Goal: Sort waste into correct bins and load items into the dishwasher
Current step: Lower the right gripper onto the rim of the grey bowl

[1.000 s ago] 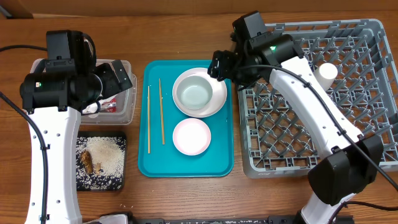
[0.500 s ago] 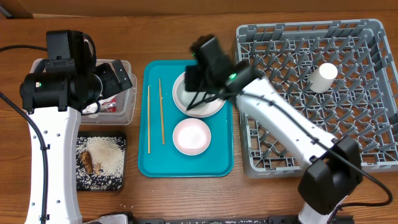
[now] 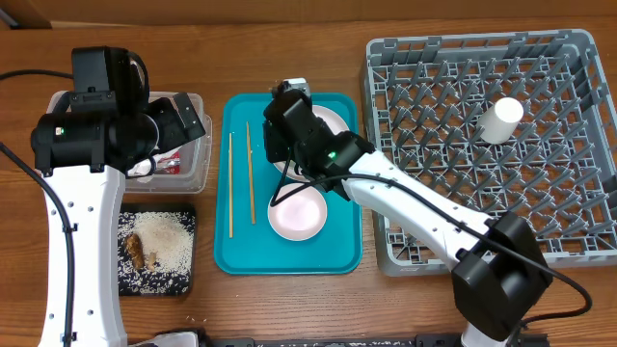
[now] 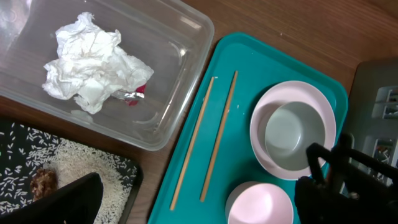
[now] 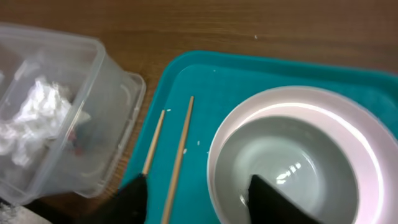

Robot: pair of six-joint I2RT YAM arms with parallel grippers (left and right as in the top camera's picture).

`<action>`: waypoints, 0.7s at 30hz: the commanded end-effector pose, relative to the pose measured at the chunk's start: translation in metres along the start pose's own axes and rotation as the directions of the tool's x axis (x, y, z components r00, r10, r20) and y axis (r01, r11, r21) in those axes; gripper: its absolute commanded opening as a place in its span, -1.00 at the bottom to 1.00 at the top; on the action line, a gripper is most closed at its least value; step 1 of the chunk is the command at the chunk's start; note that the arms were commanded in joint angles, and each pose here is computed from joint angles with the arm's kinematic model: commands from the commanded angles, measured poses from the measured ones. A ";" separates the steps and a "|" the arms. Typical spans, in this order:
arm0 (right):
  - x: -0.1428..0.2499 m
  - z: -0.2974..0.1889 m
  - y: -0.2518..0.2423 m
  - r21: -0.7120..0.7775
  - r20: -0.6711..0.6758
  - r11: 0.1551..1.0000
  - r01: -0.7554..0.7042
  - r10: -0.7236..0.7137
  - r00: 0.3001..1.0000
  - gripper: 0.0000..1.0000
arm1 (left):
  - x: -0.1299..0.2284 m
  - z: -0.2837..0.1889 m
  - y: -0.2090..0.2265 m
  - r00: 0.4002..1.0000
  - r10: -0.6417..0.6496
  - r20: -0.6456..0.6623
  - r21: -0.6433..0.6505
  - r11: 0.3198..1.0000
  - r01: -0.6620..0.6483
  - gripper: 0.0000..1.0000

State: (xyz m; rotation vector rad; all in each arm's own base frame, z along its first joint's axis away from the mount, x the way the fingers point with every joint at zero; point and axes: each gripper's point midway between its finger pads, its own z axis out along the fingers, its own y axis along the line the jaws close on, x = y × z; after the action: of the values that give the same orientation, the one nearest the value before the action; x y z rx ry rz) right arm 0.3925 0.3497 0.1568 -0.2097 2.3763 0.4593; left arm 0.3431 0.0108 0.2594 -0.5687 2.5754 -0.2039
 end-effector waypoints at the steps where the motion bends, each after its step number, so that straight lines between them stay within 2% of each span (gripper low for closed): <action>1: 0.013 0.018 -0.006 0.034 -0.022 0.999 0.040 -0.039 0.999 0.28 | -0.003 -0.004 -0.002 1.000 -0.003 0.016 0.006 1.000 0.003 1.00; 9: 0.037 0.055 -0.014 0.056 -0.066 0.995 0.085 -0.081 0.994 0.27 | -0.003 -0.004 -0.002 1.000 -0.003 0.016 0.006 1.000 0.003 1.00; 21: 0.041 0.058 -0.015 0.054 -0.079 0.994 0.095 -0.090 0.993 0.25 | -0.003 -0.004 -0.002 1.000 -0.003 0.016 0.006 1.000 0.003 1.00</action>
State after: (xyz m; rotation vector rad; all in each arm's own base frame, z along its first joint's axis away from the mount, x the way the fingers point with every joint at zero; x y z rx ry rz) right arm 0.4017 0.3568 0.0863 -0.3017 2.4429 0.3565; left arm 0.3431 0.0108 0.2594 -0.5688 2.5754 -0.2034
